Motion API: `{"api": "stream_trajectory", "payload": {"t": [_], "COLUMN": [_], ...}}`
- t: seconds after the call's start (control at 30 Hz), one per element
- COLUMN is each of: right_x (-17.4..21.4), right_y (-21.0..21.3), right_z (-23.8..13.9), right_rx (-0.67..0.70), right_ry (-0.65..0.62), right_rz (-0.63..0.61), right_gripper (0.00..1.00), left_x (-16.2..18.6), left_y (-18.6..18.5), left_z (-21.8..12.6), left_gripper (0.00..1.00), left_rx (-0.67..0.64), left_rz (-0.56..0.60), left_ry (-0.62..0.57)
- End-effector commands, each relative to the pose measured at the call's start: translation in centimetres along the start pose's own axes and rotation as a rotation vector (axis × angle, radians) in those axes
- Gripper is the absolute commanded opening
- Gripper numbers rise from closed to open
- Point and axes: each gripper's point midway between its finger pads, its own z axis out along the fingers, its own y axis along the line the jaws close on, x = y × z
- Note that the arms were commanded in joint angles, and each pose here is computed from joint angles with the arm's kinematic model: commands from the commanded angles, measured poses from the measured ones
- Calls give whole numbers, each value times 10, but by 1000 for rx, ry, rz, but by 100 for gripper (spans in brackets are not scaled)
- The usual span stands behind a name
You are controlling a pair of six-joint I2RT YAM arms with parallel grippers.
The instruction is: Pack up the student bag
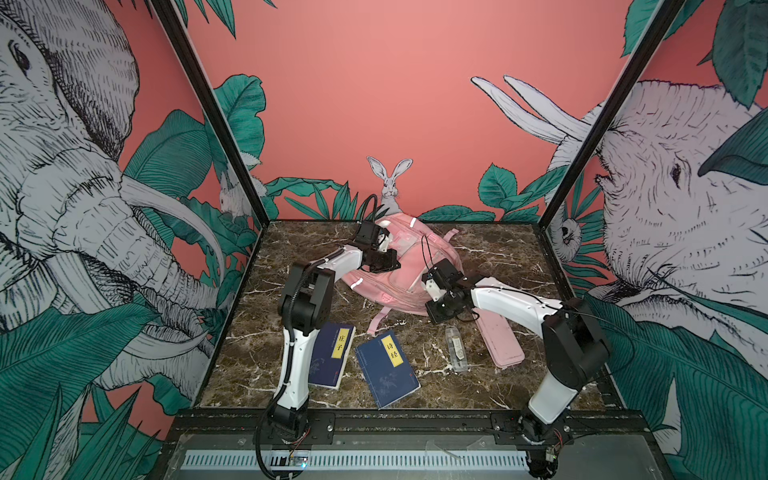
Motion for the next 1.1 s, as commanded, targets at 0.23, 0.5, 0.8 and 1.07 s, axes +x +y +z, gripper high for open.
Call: {"api": "stream_trajectory", "payload": {"t": [0.23, 0.5, 0.8, 1.07], "right_x": [-19, -51, -91, -104], "right_y": [38, 77, 107, 128], "right_z": [17, 38, 44, 58], "right_rx": [-82, -170, -309, -444], "right_ry": [-5, -33, -142, -164], "right_rz": [-26, -22, 62, 109], "right_gripper": [0, 0, 0, 0], "left_x": [-73, -77, -69, -66], "left_y": [-22, -36, -40, -54], "left_z": [-47, -53, -52, -48], "left_gripper": [0, 0, 0, 0], "left_rx": [210, 235, 230, 207], "left_rz": [-219, -218, -248, -242], "left_ry": [-348, -361, -369, -389]}}
